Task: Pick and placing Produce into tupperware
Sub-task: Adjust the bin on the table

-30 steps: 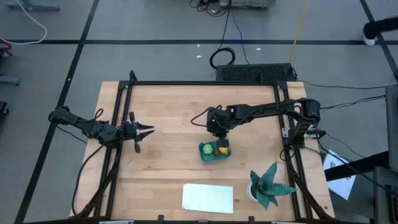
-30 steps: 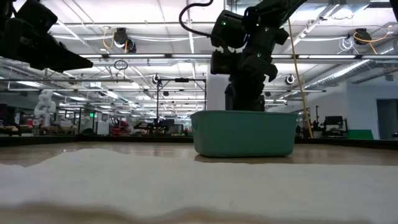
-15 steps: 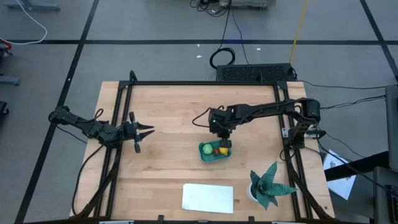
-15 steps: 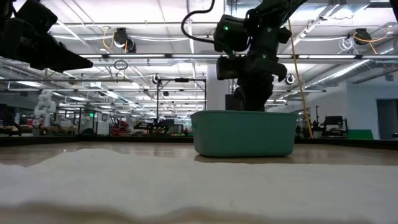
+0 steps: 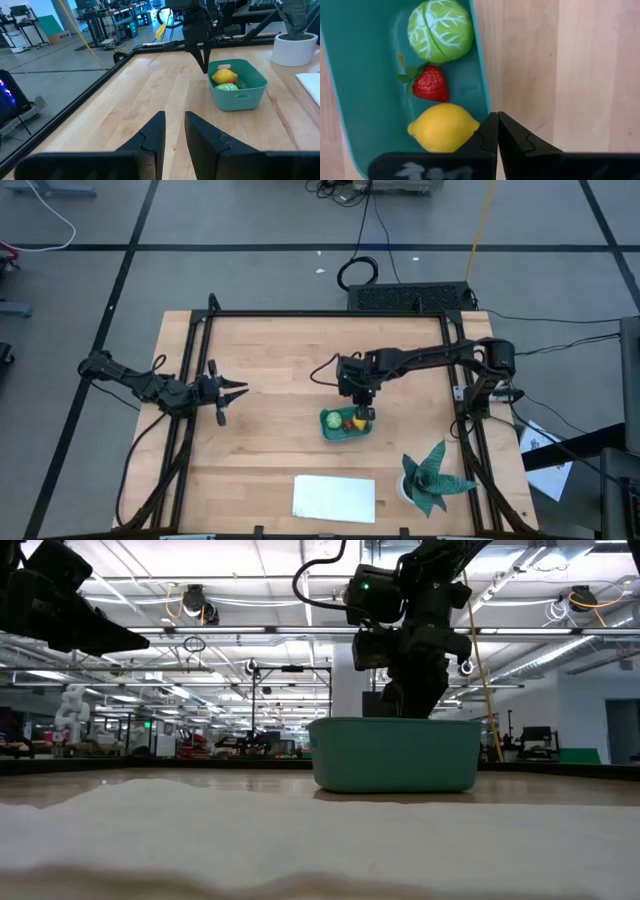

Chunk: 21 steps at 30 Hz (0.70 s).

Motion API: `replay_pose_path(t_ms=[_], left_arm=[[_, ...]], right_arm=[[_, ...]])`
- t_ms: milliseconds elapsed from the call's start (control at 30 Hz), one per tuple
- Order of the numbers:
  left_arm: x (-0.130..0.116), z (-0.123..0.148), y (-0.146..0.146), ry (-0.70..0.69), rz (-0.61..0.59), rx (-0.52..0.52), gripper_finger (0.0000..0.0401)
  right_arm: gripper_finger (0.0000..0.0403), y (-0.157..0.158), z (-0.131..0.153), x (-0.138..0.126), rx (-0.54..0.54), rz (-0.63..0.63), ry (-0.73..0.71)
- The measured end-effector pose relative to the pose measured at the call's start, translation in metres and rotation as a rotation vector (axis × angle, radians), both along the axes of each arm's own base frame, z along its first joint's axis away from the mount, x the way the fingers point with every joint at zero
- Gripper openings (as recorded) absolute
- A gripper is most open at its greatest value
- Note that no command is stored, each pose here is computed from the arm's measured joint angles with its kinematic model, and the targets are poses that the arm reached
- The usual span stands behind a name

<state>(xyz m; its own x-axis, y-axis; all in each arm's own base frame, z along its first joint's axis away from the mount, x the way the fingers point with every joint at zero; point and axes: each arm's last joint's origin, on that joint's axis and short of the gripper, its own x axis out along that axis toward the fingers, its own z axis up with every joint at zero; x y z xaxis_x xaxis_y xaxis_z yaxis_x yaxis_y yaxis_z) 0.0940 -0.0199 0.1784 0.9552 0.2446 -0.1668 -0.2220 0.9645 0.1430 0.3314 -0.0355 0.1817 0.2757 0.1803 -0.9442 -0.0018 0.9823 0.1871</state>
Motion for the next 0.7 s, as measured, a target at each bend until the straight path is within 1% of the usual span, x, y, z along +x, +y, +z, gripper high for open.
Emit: replay_pose_path(t_ms=[267, 533, 700], left_arm=[[0.0, 0.0, 0.0, 0.0, 0.0, 0.0, 0.0079], [0.0, 0.0, 0.0, 0.0, 0.0, 0.0, 0.0079], [0.0, 0.0, 0.0, 0.0, 0.0, 0.0, 0.0079]], right_arm=[[0.0, 0.006, 0.0, 0.0, 0.006, -0.002, 0.008], [0.0, 0.001, 0.002, 0.007, -0.009, -0.013, -0.075], [0.0, -0.007, 0.001, 0.002, -0.04, -0.053, -0.023]])
